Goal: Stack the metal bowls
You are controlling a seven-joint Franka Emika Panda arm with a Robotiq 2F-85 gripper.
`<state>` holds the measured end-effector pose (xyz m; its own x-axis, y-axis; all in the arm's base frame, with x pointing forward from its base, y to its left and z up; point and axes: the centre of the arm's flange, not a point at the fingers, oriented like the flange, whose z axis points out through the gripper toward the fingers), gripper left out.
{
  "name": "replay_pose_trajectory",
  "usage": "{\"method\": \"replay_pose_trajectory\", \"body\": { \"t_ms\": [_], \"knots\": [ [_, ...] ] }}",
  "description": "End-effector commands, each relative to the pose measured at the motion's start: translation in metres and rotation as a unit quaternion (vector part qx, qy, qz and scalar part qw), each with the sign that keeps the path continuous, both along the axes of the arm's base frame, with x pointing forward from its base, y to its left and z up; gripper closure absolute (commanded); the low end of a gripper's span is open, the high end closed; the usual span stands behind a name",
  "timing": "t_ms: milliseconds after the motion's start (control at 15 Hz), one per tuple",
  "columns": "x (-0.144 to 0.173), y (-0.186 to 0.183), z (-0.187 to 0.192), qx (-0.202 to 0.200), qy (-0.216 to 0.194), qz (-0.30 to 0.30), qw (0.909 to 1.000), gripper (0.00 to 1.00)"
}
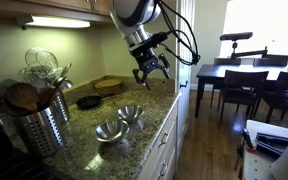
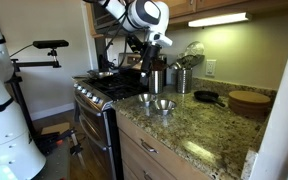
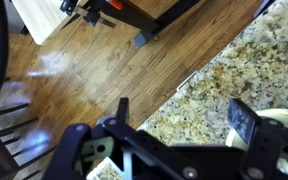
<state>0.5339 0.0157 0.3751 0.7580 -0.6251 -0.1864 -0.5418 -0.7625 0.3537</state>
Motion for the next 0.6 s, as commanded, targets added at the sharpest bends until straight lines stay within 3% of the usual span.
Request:
{"method": "replay_pose_trajectory", "body": {
  "t_ms": [0, 200, 533],
  "knots": [
    [0.000, 0.000, 0.000, 0.000, 0.000, 0.000, 1.0000, 0.00],
    [0.007, -0.002, -0.009, 0.031, -0.021, 0.036, 0.9987, 0.00],
    [0.036, -0.025, -0.033, 0.047, -0.049, 0.081, 0.9944, 0.00]
  ]
}}
